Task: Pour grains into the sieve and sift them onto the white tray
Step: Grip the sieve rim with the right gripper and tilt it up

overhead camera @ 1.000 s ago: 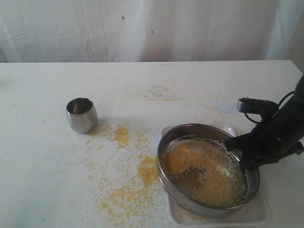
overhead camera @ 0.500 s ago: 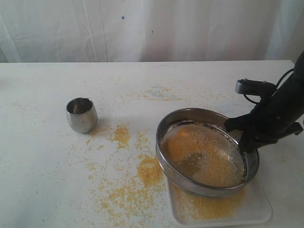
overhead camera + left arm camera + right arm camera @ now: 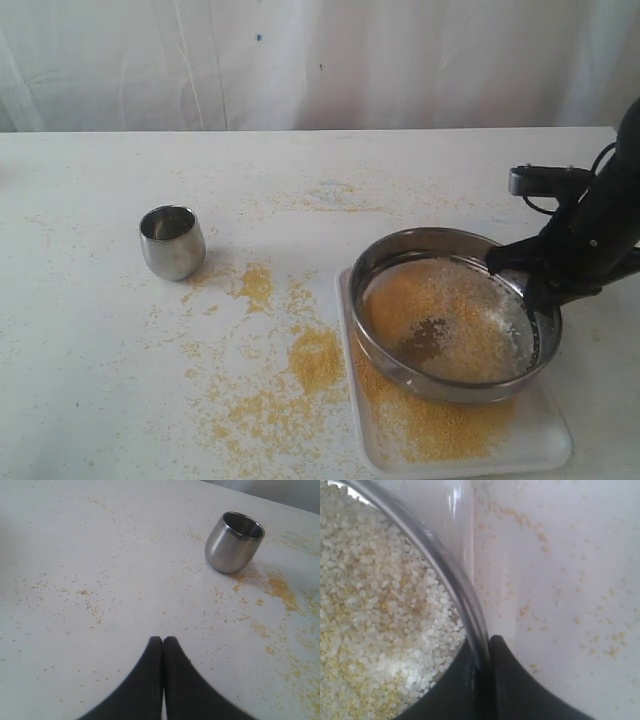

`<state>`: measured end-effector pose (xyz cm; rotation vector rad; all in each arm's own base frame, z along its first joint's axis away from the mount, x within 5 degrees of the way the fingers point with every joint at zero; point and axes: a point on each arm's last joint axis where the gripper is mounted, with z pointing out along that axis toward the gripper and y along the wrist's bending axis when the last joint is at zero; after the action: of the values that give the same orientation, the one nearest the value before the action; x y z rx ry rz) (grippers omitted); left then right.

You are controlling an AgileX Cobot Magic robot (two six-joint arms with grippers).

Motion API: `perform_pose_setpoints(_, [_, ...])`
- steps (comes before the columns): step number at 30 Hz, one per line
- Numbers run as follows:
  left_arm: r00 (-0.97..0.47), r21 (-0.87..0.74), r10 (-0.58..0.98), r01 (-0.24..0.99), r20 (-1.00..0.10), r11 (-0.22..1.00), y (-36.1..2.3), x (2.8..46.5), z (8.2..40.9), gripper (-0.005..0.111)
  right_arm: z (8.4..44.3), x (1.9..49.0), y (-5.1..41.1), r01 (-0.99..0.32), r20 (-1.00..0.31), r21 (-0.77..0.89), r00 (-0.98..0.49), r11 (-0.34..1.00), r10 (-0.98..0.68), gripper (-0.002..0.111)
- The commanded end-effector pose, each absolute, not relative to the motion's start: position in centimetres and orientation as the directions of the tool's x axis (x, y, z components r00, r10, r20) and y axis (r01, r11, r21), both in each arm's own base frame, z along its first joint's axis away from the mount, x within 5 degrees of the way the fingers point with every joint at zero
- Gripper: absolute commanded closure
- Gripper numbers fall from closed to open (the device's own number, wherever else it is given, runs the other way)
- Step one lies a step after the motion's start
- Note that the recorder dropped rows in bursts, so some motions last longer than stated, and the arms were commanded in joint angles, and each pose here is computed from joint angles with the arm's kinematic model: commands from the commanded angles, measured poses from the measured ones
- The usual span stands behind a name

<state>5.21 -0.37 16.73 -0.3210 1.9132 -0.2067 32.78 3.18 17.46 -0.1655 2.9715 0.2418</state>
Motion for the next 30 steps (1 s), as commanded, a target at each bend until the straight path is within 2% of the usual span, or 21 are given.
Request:
perform_pose_setpoints(1, [-0.336,-0.302,-0.327,-0.126,-0.883,0.945,-0.4,5.2,16.6,0.107,18.2,33.5,3.4,-0.068,-0.232,0.192,-0.972,0.979,-0.023,0.108])
perform_pose_setpoints(2, [-0.336,-0.302,-0.327,-0.126,-0.883,0.945,-0.4,5.2,16.6,0.107,18.3,34.0,3.3,-0.067,-0.291,0.179,-0.957,0.982,-0.012,0.108])
perform_pose_setpoints(4, [-0.336,-0.302,-0.327,-0.126,-0.883,0.945,-0.4,5.2,16.6,0.107,18.4,34.2,3.3,-0.058,-0.307,0.184,-0.952,0.981,0.001,0.108])
perform_pose_setpoints(7, [-0.336,-0.302,-0.327,-0.126,-0.883,0.945,-0.4,5.2,16.6,0.107,18.1,32.7,3.7,-0.067,-0.146,0.221,-0.989,0.973,-0.035,0.108])
perform_pose_setpoints(8, [-0.336,-0.302,-0.327,-0.126,-0.883,0.945,-0.4,5.2,16.6,0.107,17.9,32.4,3.7,-0.068,-0.128,0.225,-0.991,0.972,-0.040,0.108])
perform_pose_setpoints(9, [-0.336,-0.302,-0.327,-0.126,-0.883,0.945,-0.4,5.2,16.6,0.107,17.8,32.5,3.7,-0.075,-0.151,0.221,-0.988,0.972,-0.042,0.108])
perform_pose_setpoints(11, [-0.336,-0.302,-0.327,-0.126,-0.883,0.945,-0.4,5.2,16.6,0.107,17.9,33.7,3.4,-0.102,-0.277,0.179,-0.960,0.978,-0.050,0.108])
perform_pose_setpoints(12, [-0.336,-0.302,-0.327,-0.126,-0.883,0.945,-0.4,5.2,16.6,0.107,17.9,33.8,3.4,-0.098,-0.285,0.178,-0.958,0.979,-0.044,0.108])
perform_pose_setpoints(16, [-0.336,-0.302,-0.327,-0.126,-0.883,0.945,-0.4,5.2,16.6,0.107,17.9,32.1,3.8,-0.094,-0.122,0.231,-0.990,0.968,-0.067,0.108])
perform_pose_setpoints(17, [-0.336,-0.302,-0.327,-0.126,-0.883,0.945,-0.4,5.2,16.6,0.107,17.9,32.2,3.8,-0.092,-0.131,0.235,-0.989,0.968,-0.062,0.108])
perform_pose_setpoints(20, [-0.336,-0.302,-0.327,-0.126,-0.883,0.945,-0.4,5.2,16.6,0.107,18.1,33.5,3.6,-0.095,-0.271,0.198,-0.962,0.976,-0.039,0.108])
perform_pose_setpoints(24, [-0.336,-0.302,-0.327,-0.126,-0.883,0.945,-0.4,5.2,16.6,0.107,18.2,32.4,3.8,-0.086,-0.148,0.233,-0.988,0.969,-0.052,0.108])
perform_pose_setpoints(26, [-0.336,-0.302,-0.327,-0.126,-0.883,0.945,-0.4,5.2,16.6,0.107,18.1,32.6,3.8,-0.100,-0.172,0.226,-0.983,0.969,-0.062,0.108])
perform_pose_setpoints(28, [-0.336,-0.302,-0.327,-0.126,-0.883,0.945,-0.4,5.2,16.6,0.107,18.2,33.5,3.5,-0.119,-0.264,0.187,-0.962,0.975,-0.067,0.108])
perform_pose_setpoints(30, [-0.336,-0.302,-0.327,-0.126,-0.883,0.945,-0.4,5.2,16.6,0.107,18.3,33.0,3.5,-0.100,-0.222,0.203,-0.973,0.974,-0.054,0.108])
